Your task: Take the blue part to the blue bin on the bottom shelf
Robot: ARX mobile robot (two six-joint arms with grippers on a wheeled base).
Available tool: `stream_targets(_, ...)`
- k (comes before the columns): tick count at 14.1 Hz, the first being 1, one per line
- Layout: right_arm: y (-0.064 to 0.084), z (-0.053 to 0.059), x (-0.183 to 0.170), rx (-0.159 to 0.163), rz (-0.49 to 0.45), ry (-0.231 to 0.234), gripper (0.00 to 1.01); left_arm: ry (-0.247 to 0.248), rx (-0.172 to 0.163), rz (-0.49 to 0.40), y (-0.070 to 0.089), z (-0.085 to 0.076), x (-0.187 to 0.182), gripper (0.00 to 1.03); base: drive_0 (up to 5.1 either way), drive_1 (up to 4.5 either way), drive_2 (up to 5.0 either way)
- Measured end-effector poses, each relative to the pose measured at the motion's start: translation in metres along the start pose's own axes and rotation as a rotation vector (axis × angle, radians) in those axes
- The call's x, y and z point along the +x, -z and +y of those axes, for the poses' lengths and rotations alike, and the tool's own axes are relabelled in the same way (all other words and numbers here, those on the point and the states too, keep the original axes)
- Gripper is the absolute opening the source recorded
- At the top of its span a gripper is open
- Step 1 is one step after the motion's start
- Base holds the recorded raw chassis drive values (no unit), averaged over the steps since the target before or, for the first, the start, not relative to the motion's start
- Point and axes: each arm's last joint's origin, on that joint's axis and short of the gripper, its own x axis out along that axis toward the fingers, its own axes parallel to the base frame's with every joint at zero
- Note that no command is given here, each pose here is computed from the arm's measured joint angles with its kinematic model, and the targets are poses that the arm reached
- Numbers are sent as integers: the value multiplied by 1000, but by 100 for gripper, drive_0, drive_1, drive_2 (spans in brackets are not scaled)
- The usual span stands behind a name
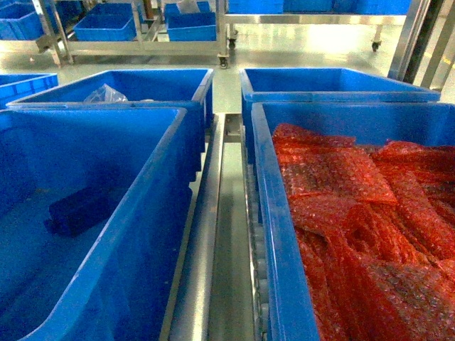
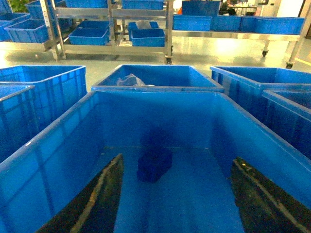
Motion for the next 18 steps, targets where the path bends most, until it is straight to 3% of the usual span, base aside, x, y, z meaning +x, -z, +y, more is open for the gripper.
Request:
stream_targets(3, 0, 0, 0, 0, 0, 0, 98, 0, 1, 0, 0, 0, 0, 100, 0, 0, 0)
stream_targets(18, 0, 0, 0, 0, 0, 0, 98, 0, 1, 0, 0, 0, 0, 98, 0, 0, 0)
